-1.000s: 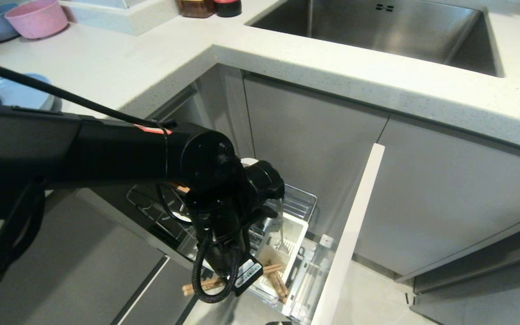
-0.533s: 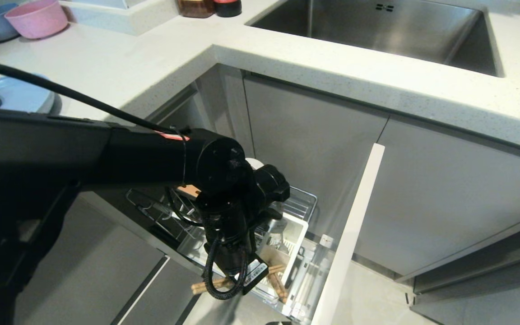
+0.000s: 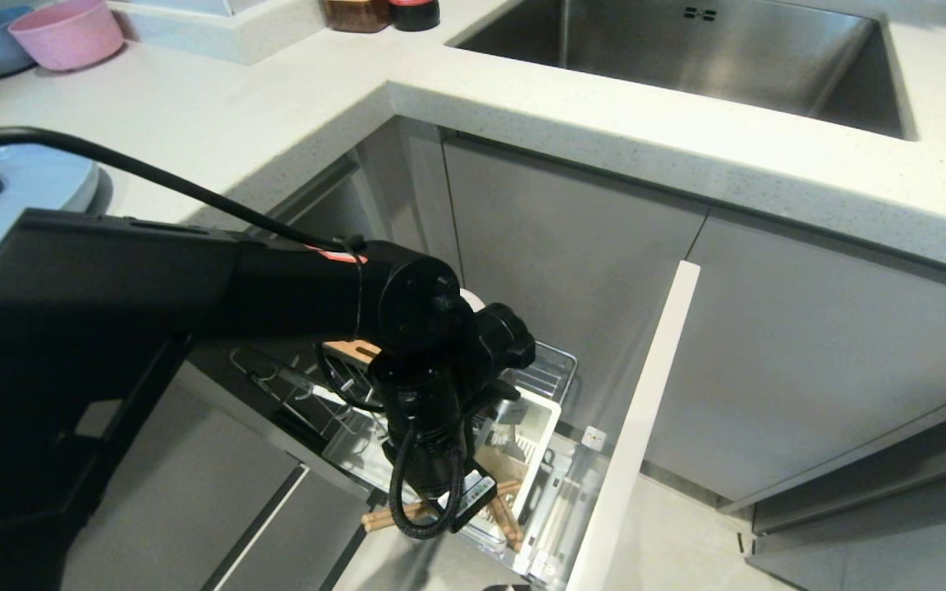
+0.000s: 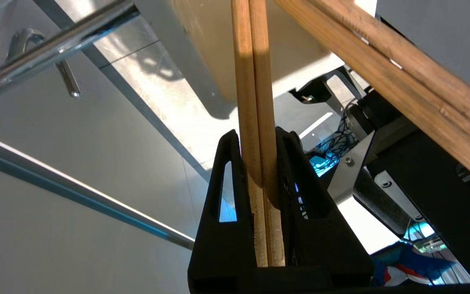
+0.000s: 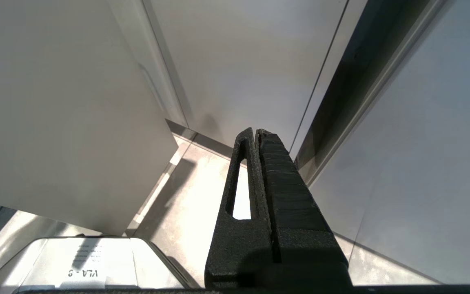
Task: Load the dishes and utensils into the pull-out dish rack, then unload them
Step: Pick up the chopsticks and place it in the cupboard, then pick up the spoon and place it in the cupboard
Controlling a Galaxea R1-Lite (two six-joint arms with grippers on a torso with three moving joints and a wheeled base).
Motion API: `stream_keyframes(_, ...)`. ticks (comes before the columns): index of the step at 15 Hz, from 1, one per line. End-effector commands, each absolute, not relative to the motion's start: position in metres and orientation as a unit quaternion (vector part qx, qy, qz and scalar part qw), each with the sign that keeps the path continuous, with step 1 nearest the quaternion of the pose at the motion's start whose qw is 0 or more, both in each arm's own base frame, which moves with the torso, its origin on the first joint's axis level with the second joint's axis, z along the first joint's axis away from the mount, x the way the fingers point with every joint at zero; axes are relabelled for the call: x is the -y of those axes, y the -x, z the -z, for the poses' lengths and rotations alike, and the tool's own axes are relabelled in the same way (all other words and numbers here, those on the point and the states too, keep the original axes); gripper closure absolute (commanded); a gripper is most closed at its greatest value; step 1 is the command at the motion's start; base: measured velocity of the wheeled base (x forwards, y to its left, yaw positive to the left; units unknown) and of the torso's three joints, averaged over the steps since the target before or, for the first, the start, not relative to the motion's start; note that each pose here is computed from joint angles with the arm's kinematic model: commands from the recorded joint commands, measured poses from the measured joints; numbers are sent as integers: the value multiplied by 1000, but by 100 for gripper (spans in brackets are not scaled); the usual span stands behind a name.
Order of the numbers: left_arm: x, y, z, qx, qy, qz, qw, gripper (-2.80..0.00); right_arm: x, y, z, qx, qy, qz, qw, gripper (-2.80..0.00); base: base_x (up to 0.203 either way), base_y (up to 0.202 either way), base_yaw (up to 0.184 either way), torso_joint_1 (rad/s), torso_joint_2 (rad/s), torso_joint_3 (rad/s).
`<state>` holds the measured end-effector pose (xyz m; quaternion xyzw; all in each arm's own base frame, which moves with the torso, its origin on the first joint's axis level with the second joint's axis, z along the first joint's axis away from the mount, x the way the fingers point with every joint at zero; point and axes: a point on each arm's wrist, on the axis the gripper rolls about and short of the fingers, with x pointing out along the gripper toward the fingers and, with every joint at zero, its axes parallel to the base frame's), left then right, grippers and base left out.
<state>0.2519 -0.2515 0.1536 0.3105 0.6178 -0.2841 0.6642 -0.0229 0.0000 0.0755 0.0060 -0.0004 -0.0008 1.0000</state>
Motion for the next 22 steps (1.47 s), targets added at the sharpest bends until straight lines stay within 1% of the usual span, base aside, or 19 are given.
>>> stream_keyframes(1, 252, -252, -152, -620, -312, 283, 661, 0, 0, 23, -75, -1, -6, 1, 1000, 0, 0, 0, 0, 0, 0, 0)
stream_keyframes(4, 251, -255, -154, -618, -308, 282, 666, 0, 0, 23, -75, -1, -6, 1, 1000, 0, 0, 0, 0, 0, 0, 0)
stream_keyframes(6, 252, -256, -151, -621, -310, 281, 663, 0, 0, 23, -75, -1, -6, 1, 1000, 0, 0, 0, 0, 0, 0, 0)
stream_keyframes(7, 252, -256, -151, -621, -310, 281, 662, -280, 0, 23, -75, -1, -6, 1, 1000, 0, 0, 0, 0, 0, 0, 0)
stream_keyframes(15, 255, -258, -152, -617, -310, 283, 665, -280, 0, 23, -75, -1, -6, 1, 1000, 0, 0, 0, 0, 0, 0, 0)
stream_keyframes(22, 251, -254, -168, -600, -309, 284, 681, -280, 0, 23, -75, -1, -6, 1, 1000, 0, 0, 0, 0, 0, 0, 0)
